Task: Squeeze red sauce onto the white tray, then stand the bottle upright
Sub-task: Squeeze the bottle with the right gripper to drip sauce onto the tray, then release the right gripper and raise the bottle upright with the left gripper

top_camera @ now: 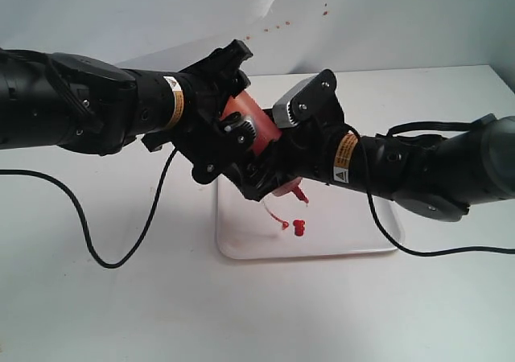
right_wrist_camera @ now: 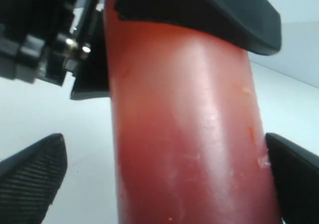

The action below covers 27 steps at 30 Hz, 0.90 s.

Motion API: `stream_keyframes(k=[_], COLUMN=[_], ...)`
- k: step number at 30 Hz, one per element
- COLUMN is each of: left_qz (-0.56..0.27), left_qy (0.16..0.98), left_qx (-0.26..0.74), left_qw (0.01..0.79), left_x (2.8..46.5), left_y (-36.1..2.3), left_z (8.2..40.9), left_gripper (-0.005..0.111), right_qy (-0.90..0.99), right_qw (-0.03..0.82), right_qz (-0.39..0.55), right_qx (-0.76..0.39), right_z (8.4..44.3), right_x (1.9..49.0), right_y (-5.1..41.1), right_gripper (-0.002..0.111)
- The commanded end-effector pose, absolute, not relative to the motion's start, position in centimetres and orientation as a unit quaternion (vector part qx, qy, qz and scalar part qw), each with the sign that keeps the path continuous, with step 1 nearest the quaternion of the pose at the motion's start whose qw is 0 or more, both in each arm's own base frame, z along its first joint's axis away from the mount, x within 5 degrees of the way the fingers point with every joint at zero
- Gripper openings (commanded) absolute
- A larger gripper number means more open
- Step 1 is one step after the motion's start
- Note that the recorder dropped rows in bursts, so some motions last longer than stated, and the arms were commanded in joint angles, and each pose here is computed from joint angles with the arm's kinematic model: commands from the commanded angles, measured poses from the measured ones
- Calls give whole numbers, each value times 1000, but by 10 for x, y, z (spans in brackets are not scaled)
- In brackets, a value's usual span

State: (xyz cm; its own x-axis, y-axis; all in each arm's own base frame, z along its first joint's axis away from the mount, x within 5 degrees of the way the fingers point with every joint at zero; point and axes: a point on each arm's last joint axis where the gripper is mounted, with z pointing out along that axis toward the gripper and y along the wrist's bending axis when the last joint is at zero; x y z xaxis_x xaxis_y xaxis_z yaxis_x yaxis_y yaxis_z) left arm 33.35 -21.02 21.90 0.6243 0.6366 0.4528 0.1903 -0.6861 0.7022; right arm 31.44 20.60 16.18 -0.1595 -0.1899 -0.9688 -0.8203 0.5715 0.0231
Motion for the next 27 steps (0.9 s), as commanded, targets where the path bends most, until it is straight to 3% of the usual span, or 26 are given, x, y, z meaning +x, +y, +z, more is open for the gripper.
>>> stream_keyframes(k=[1,19,27], left_qz=[346,323,211], left_qy=[296,442,538], left_qx=[821,748,660], left_qw=[344,376,480], left_x=[333,336,335], left_y=[-212,-203,-185], left_z=[231,234,266], left_gripper=[0,0,0], right_qy=[680,670,687], right_qw=[554,624,654], right_qz=[302,160,129], right_qx=[-372,-369,-290], right_z=[172,295,322], right_x=[312,279,262], right_y=[209,169,124], right_gripper=[105,105,105])
